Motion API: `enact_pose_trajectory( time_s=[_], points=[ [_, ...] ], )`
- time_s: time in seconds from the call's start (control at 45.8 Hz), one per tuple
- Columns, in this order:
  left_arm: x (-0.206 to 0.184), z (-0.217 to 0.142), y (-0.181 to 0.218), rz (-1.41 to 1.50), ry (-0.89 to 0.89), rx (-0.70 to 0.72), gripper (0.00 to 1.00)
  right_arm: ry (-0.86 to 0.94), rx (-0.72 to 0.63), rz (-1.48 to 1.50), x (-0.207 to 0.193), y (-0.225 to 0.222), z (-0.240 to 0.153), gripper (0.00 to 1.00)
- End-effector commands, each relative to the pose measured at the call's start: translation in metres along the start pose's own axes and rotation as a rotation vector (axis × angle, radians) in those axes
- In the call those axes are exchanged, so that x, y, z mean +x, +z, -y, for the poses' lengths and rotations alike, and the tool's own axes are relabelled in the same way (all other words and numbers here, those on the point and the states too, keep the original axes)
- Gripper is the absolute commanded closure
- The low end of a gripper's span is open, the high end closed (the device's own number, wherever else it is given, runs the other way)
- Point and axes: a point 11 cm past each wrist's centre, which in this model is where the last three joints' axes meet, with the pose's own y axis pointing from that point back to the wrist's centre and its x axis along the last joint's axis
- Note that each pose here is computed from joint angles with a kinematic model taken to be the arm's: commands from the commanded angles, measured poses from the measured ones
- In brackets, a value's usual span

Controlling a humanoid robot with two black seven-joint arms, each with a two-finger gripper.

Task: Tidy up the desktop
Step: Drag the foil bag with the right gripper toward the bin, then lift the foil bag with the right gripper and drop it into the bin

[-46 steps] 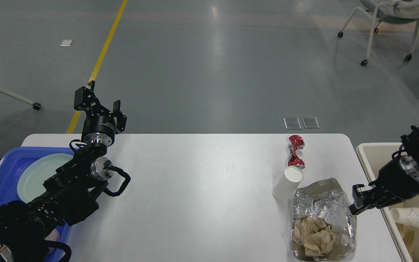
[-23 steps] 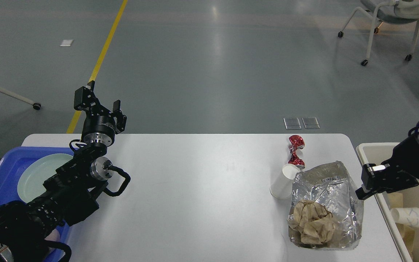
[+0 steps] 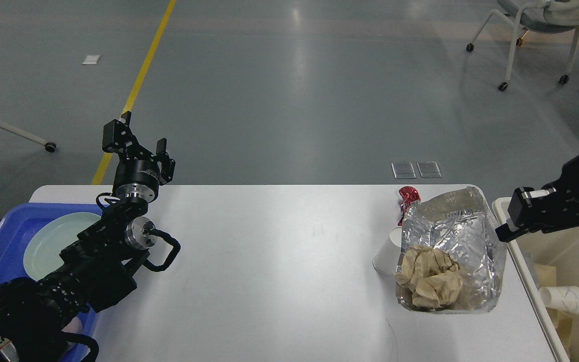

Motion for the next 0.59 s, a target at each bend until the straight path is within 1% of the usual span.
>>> enact_pose_trajectory(
  time_s=[0.0,0.153,0.393,0.568],
  points=[
    [0.0,0.0,0.0,0.0,-0.001,0.0,0.0,0.067,0.07,-0.023,0.013,-0.024,-0.016,1.0],
    [0.0,0.0,0.0,-0.001,0.0,0.0,0.0,0.149,0.182,-0.038,0.027,-0.057,-0.037,1.0],
    [0.0,0.0,0.0,0.0,0.001,0.0,0.0,0.224,0.314,-0.066,0.039,-0.095,-0.06,1.0],
    [0.0,0.0,0.0,0.0,0.001,0.0,0.0,0.29,0.394,-0.12,0.045,-0.126,-0.087,1.0]
  ],
)
